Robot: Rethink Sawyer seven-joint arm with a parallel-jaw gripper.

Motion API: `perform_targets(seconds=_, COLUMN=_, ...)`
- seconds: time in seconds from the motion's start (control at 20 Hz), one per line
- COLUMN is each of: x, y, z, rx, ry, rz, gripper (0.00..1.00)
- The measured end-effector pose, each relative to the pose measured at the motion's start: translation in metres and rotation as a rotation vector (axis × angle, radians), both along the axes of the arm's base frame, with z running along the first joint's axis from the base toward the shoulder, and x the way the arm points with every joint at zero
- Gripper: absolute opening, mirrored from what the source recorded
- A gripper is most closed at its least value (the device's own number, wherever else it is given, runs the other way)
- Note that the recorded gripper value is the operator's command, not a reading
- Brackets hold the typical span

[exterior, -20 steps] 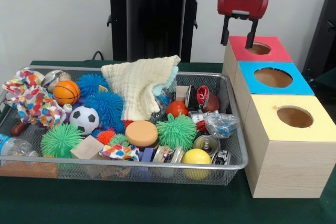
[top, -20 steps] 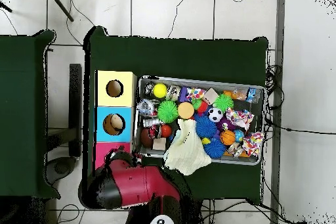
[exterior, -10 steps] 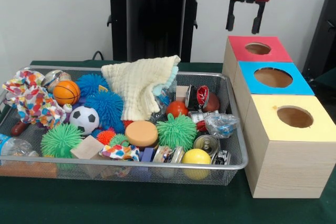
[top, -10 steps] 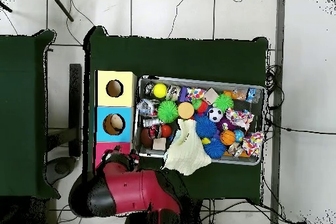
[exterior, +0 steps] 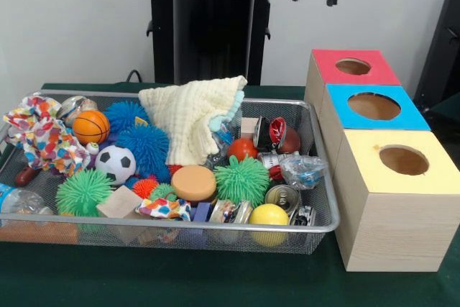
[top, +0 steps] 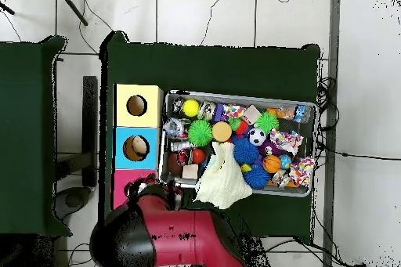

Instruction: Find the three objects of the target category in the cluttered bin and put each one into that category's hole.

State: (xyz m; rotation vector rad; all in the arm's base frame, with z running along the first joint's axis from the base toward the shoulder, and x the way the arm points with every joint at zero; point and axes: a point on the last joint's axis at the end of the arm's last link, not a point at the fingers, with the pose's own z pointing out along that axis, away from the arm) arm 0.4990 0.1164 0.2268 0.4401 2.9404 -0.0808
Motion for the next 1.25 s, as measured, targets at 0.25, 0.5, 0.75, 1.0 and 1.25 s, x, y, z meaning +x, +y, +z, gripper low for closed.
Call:
perform_targets(seconds=0.25, x=0.005, y=-0.026, z=0.009, rx=0.01, ry=-0.019, rz=-0.048, gripper=1.0)
perform_targets(seconds=0.5, x=0.003, y=-0.031, z=0.001, rx=0.024, ry=-0.027, rz=-0.054, gripper=1.0)
perform_targets(seconds=0.75, x=-0.007, y=-0.027, z=-0.016, rx=0.01, ry=-0.057, rz=0.001, gripper=1.0)
perform_targets(seconds=1.0, x=-0.015, y=-0.014, z=-0.032, rx=-0.016, ry=-0.078, rz=0.098, gripper=1.0)
perform_targets(seconds=1.25, x=-0.027, y=-0.001, z=-0.05, rx=-0.026, ry=-0.048, rz=0.167, gripper=1.0)
